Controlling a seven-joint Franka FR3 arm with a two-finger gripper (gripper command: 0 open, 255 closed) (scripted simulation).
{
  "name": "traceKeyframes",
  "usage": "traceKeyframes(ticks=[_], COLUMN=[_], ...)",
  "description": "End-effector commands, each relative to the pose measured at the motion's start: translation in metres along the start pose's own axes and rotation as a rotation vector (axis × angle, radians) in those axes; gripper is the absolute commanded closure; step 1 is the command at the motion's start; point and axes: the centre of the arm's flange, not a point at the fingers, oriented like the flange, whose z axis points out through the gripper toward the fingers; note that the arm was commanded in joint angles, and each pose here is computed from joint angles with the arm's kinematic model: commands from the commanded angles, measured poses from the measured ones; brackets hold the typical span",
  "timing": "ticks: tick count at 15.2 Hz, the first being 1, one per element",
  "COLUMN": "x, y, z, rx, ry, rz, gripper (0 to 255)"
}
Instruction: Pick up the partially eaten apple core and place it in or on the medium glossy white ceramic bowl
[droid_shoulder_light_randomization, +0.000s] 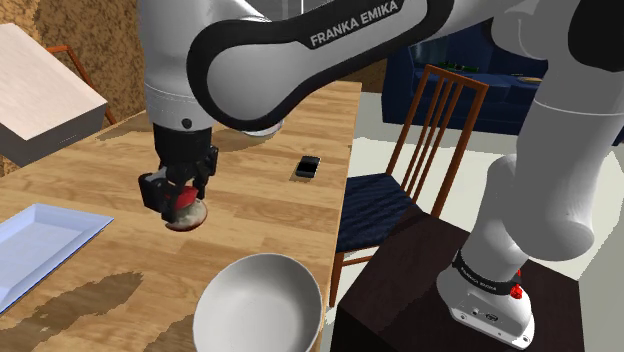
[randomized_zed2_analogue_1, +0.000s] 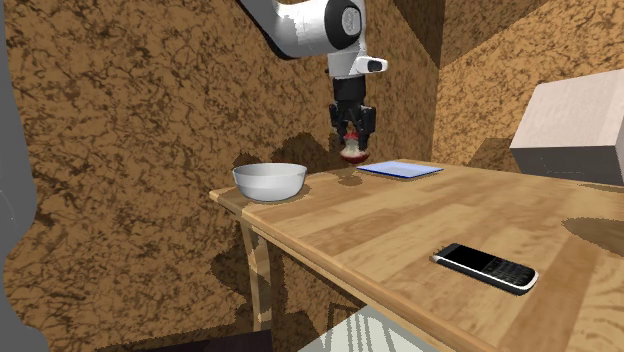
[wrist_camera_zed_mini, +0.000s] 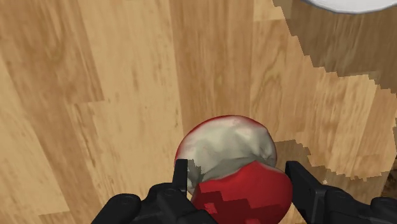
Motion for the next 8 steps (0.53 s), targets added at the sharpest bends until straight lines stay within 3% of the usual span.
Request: traceKeyframes(ticks=[1, 8], x=[0.003, 0.011], y=[-0.001, -0.005], z=[-0.012, -0.048], rx=[0.0, 0.0], ry=[0.0, 0.0], rz=[0.0, 0.0], gripper=[255, 255])
